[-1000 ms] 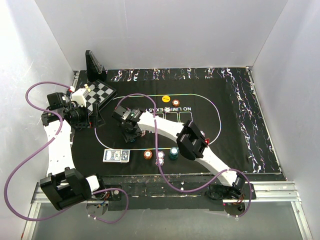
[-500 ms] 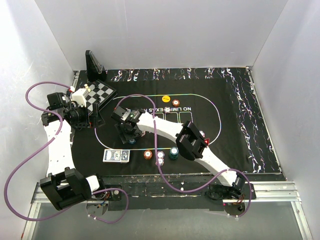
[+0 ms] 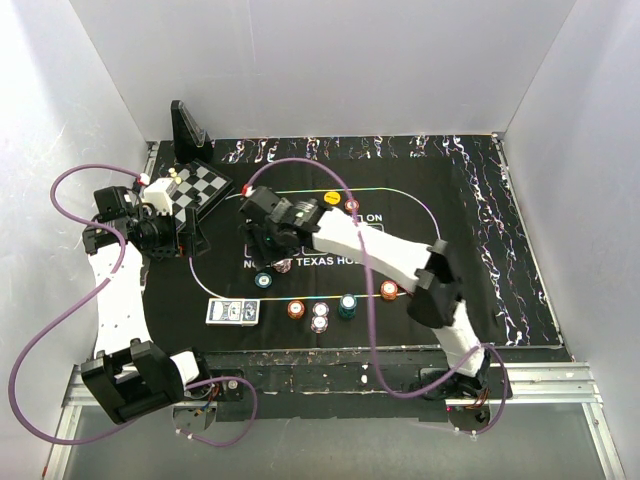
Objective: Distribute texas hold em gaming equipment
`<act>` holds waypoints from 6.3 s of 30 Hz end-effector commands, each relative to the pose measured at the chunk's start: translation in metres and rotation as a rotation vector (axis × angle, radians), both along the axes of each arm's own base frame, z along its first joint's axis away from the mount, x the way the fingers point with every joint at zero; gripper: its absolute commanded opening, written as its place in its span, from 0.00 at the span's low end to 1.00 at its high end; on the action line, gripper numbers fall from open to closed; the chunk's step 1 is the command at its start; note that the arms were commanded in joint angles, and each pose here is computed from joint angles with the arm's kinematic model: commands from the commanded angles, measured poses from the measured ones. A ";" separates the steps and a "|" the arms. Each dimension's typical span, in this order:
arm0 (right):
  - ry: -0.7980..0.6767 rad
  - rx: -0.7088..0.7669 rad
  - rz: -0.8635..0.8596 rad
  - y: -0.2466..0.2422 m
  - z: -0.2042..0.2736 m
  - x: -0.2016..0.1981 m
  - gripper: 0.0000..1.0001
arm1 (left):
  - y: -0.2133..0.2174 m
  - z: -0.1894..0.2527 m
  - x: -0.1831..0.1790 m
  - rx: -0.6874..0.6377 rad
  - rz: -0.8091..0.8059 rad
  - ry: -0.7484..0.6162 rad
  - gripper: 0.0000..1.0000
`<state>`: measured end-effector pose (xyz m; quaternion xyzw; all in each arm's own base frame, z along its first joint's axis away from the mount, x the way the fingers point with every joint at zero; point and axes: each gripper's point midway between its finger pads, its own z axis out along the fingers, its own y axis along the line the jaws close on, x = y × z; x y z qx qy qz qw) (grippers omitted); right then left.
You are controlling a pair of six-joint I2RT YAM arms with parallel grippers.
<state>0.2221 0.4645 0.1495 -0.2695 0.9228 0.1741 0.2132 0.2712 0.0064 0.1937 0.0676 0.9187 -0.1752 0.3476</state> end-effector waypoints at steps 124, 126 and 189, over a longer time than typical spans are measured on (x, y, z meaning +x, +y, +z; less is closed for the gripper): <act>0.074 -0.157 -0.625 -0.252 -0.089 0.247 0.08 | 0.001 -0.001 0.015 -0.025 -0.008 0.005 1.00; 0.081 -0.162 -0.630 -0.252 -0.095 0.251 0.08 | 0.002 -0.001 0.015 -0.024 -0.007 0.007 1.00; 0.016 -0.136 -0.328 -0.196 -0.041 -0.017 0.83 | -0.010 0.032 -0.014 -0.012 0.016 -0.074 1.00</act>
